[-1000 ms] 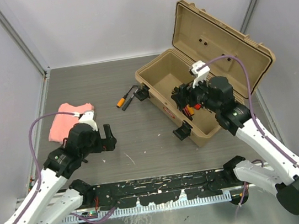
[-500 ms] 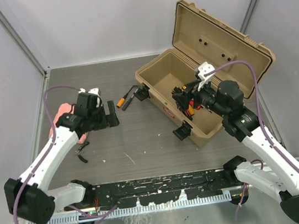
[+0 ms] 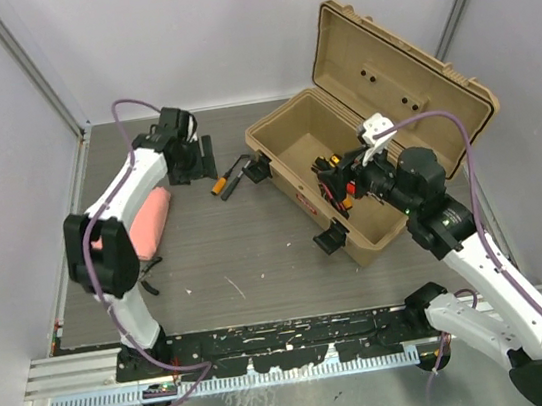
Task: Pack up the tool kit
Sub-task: Pick up the screwdriver from the center of the board.
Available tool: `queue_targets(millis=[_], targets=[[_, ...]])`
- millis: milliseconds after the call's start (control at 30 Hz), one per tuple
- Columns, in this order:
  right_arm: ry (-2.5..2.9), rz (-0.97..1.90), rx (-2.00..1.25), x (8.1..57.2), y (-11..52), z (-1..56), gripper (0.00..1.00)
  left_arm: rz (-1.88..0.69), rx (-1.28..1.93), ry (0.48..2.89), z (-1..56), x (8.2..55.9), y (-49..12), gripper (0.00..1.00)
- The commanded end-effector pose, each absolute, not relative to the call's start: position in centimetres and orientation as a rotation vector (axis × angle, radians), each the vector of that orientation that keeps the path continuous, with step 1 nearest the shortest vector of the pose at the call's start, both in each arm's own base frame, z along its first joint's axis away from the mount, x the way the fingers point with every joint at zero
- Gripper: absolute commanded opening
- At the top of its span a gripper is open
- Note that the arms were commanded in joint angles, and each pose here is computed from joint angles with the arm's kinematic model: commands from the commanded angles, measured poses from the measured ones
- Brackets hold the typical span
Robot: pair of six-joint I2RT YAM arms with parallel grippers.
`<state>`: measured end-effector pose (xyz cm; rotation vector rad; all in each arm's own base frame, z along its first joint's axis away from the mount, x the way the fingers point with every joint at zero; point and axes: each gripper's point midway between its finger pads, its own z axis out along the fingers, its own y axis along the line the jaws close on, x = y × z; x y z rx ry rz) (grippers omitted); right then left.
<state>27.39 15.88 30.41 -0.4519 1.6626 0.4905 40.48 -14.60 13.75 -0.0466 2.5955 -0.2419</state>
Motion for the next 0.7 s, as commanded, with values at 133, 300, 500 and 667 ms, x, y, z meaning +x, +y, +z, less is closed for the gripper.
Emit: queue_targets(millis=[133, 300, 500, 667], targets=[[1.610, 0.452, -0.392, 27.0, 14.6, 33.8, 0.80, -0.217, 0.124, 2.717, 10.7, 43.7, -15.9, 0.67], [1.644, 0.438, -0.399, 25.9, 14.0, 32.6, 0.80, -0.274, 0.142, 2.746, 8.1, 44.5, -17.1, 0.62], [1.630, 0.429, -0.388, 25.4, 13.5, 32.7, 0.80, -0.262, 0.137, 2.763, 6.5, 45.4, -17.3, 0.56], [1.646, 0.443, -0.405, 25.3, 13.8, 32.4, 0.80, -0.215, 0.154, 2.763, 7.0, 45.9, -16.8, 0.54]])
